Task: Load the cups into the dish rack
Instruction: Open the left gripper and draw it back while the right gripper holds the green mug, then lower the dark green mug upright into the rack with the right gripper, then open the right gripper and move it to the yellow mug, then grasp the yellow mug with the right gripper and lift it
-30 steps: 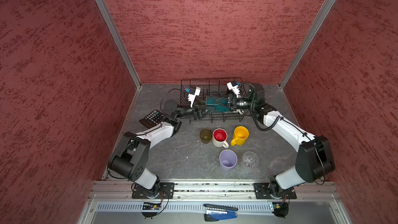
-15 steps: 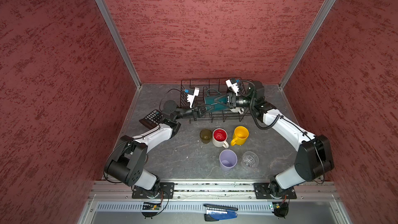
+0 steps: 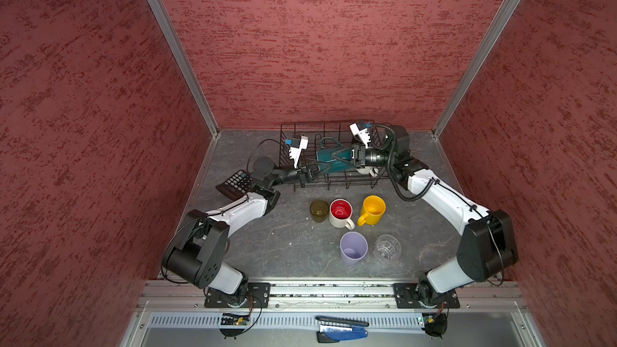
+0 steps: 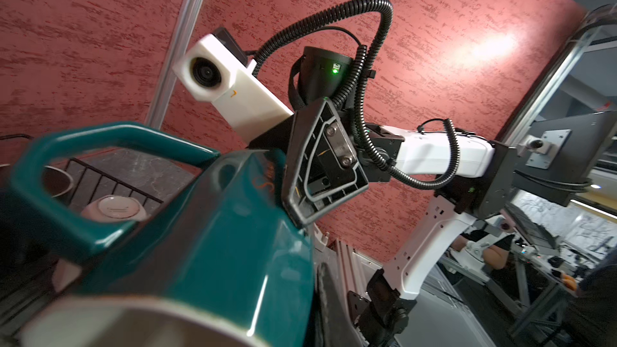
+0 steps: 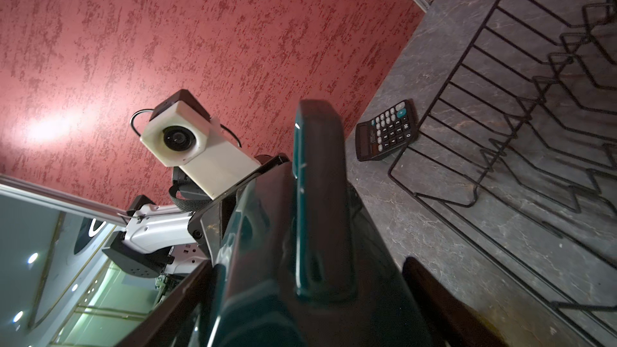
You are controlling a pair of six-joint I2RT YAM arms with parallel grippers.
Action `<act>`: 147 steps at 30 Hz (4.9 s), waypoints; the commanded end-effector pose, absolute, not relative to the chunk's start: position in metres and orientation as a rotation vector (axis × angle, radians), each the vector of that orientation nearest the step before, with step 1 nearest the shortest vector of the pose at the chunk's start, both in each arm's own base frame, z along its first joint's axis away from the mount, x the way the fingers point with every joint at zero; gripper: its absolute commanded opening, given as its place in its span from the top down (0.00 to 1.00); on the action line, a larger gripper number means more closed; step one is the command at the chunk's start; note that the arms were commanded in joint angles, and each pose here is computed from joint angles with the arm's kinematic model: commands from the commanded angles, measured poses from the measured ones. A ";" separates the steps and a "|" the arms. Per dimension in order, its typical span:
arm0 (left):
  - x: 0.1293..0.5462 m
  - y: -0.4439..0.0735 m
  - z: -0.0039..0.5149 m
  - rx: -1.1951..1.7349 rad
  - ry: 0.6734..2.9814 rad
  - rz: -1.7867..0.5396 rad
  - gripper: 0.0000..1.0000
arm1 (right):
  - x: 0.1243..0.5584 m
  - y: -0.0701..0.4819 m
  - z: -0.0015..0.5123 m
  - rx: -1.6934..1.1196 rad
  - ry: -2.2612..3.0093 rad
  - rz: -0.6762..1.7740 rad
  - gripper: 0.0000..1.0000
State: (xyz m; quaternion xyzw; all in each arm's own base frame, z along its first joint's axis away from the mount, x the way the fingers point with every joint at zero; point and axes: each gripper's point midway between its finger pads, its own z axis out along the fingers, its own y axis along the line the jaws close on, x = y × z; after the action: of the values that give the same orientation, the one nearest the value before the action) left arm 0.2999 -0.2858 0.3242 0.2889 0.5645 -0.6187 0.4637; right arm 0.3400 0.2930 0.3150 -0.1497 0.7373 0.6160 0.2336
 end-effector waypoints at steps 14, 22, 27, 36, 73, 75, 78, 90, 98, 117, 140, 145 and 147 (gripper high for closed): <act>0.307 -0.262 0.332 0.633 1.383 -1.333 0.00 | 0.358 0.296 0.333 -0.360 2.045 1.575 0.83; 0.330 -0.210 0.327 0.369 1.464 -1.140 0.00 | 0.370 0.286 0.322 -0.350 2.144 1.387 0.86; 0.343 -0.163 0.317 0.147 1.621 -0.831 0.00 | 0.384 0.275 0.307 -0.340 2.233 1.191 0.88; 0.313 -0.101 0.320 -0.010 1.739 -0.502 0.00 | 0.418 0.263 0.284 -0.330 2.338 0.886 0.90; 0.226 -0.039 0.276 -0.326 1.923 -0.431 0.00 | 0.485 0.324 0.143 -0.505 2.616 0.307 0.68; 0.225 -0.041 0.274 -0.338 1.934 -0.458 0.00 | 0.484 0.325 0.138 -0.509 2.627 0.309 0.58; 0.223 -0.043 0.270 -0.355 1.949 -0.482 0.00 | 0.484 0.329 0.141 -0.510 2.619 0.340 0.48; 0.220 -0.058 0.248 -0.383 2.042 -0.591 0.00 | 0.484 0.335 0.146 -0.520 2.600 0.386 0.13; 0.218 -0.059 0.247 -0.390 2.039 -0.606 0.00 | 0.483 0.337 0.162 -0.514 2.571 0.418 0.02; 0.240 -0.062 0.252 -0.354 1.996 -0.592 0.00 | 0.317 0.171 0.245 -0.189 2.560 0.213 0.25; 0.235 -0.061 0.247 -0.348 1.996 -0.584 0.00 | 0.291 0.106 0.115 0.081 2.714 0.244 0.55; 0.233 -0.059 0.249 -0.345 1.988 -0.572 0.00 | 0.300 0.112 0.100 0.071 2.720 0.274 0.60; 0.234 -0.059 0.249 -0.346 1.991 -0.571 0.00 | 0.302 0.113 0.095 0.067 2.728 0.274 0.65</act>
State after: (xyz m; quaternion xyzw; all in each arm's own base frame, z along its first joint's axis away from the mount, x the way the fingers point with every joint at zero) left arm 0.2342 -0.0619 0.2547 -0.1436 0.8170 -0.2474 0.5007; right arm 0.2886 0.1073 0.0934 0.0270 0.9805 0.0826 0.1761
